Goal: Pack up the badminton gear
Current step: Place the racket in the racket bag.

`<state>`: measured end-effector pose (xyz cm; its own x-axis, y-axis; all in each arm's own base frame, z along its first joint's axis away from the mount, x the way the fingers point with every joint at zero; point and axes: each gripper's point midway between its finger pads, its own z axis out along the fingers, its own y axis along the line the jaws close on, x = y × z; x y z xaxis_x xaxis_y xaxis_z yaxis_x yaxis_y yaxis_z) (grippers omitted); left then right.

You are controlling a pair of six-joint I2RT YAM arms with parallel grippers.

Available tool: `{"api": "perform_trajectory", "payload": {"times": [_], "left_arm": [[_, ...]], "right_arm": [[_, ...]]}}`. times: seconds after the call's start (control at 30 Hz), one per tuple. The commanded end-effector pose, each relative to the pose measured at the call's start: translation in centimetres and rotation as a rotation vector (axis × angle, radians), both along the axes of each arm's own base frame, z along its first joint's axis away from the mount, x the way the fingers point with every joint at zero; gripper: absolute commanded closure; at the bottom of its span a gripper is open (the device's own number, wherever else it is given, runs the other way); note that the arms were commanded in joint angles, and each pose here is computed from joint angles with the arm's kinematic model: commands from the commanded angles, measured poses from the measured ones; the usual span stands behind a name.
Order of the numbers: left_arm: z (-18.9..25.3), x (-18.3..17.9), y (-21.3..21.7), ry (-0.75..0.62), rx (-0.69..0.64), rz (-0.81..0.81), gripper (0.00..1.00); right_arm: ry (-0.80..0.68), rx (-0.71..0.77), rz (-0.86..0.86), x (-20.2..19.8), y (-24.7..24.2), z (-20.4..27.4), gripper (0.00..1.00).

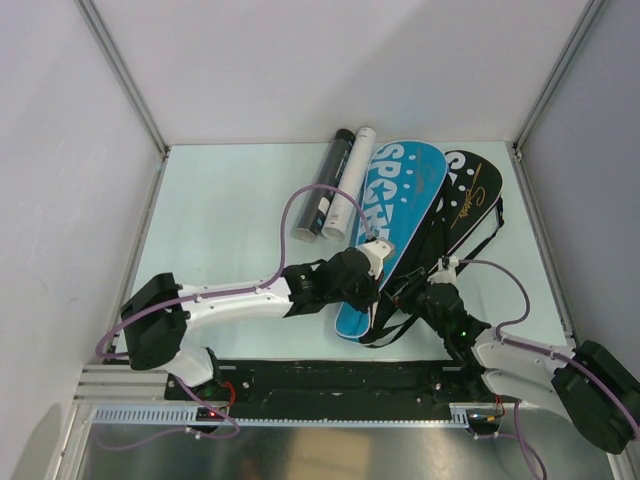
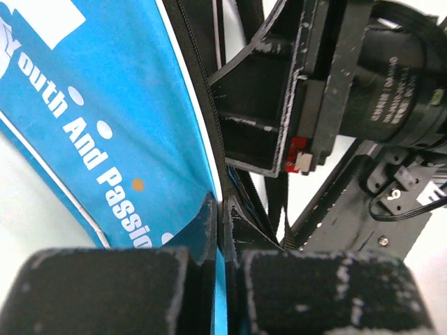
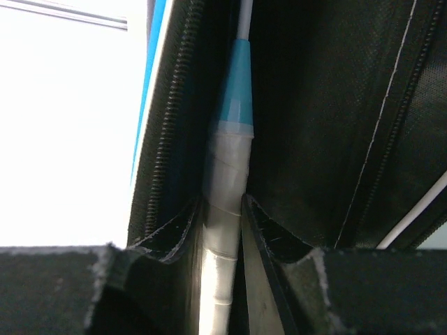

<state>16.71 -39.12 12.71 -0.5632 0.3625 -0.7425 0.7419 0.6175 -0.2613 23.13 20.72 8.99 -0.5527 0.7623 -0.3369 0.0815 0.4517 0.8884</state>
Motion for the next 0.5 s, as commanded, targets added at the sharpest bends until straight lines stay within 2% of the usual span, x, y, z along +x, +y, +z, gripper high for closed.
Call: {"api": "perform_trajectory", "payload": {"times": [0.0, 0.17, 0.3, 0.4, 0.47], "left_arm": [[2.9, -4.4, -2.5, 0.15, -0.169, -0.126, 1.0], [2.5, -5.1, -2.8, 0.191, -0.194, -0.136, 1.0], [1.5, -4.6, -2.4, 0.183, -0.174, -0.101, 0.98], [0.9, -4.2, -2.1, 0.172, -0.152, -0.082, 0.84], [1.0, -4.2, -2.1, 0.168, -0.146, -0.087, 0.7]], "right_arm": [[-0.141, 0.02, -0.162, 3.7, -1.6, 3.7, 0.74], [-0.102, -0.014, -0.136, 3.7, -1.0, 1.6, 0.72], [-0.069, -0.055, -0.115, 3.2, -1.1, 1.4, 0.6], [-0.029, -0.14, -0.101, 2.5, -1.7, 1.9, 0.48], [0.006, -0.201, -0.107, 1.7, -2.8, 2.0, 0.41]]}}
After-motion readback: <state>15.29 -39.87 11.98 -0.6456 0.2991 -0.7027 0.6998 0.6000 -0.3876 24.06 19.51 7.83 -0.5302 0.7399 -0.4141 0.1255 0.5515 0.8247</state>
